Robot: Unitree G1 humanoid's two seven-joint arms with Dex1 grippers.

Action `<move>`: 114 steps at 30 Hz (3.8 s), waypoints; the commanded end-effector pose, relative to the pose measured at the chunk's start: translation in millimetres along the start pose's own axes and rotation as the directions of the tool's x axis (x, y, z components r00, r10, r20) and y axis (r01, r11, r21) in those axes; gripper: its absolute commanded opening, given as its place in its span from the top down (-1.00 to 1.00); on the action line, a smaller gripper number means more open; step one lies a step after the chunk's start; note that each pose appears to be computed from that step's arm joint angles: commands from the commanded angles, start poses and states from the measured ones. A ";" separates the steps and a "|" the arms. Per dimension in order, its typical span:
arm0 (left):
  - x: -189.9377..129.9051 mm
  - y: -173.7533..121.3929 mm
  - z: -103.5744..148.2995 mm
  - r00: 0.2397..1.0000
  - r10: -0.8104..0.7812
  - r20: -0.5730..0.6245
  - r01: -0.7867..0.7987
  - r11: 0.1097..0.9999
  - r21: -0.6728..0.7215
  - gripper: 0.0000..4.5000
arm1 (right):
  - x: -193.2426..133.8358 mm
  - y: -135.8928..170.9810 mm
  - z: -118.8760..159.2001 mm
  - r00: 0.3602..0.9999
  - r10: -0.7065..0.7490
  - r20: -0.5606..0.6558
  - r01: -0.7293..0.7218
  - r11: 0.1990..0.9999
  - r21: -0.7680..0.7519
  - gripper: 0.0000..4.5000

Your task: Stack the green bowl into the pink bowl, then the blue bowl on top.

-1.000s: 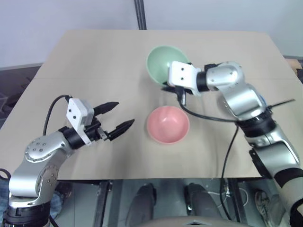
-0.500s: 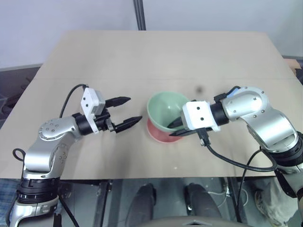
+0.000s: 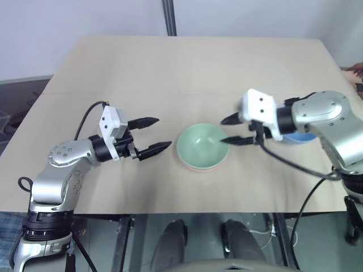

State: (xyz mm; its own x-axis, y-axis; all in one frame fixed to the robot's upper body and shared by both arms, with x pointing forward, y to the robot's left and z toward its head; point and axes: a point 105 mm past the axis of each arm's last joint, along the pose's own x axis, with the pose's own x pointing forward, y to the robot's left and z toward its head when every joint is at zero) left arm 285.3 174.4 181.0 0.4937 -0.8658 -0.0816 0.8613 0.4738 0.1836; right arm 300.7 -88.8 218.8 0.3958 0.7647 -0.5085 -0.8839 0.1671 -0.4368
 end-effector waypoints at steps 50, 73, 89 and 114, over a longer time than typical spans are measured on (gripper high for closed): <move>27.3 -2.5 41.3 0.968 -0.171 0.182 0.164 0.985 0.050 -1.00 | -6.2 8.7 1.7 0.988 -0.129 0.082 0.143 0.970 -0.196 0.98; 19.6 -5.4 34.4 0.978 -0.146 0.147 0.140 0.989 0.047 -1.00 | 16.1 50.3 46.2 0.981 0.120 0.153 -0.060 0.936 -0.347 -0.48; -8.4 9.5 -11.7 0.974 0.213 -0.073 -0.212 0.977 0.019 -1.00 | -64.4 -7.5 -63.2 0.970 -0.189 0.151 0.143 0.952 0.272 -0.48; -27.3 0.7 -14.9 0.969 0.227 -0.097 -0.224 0.974 0.037 -1.00 | -97.7 -0.4 -101.9 0.955 -0.223 0.197 0.169 0.951 0.258 -0.48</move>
State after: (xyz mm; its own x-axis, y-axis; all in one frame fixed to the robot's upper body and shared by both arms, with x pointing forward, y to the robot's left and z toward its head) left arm 278.7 202.3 152.7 0.6944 -0.7005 -0.1648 0.7194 0.6701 0.1830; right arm 292.0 -225.5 175.1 0.5179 0.8109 -0.2724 -0.8524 0.4623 -0.2443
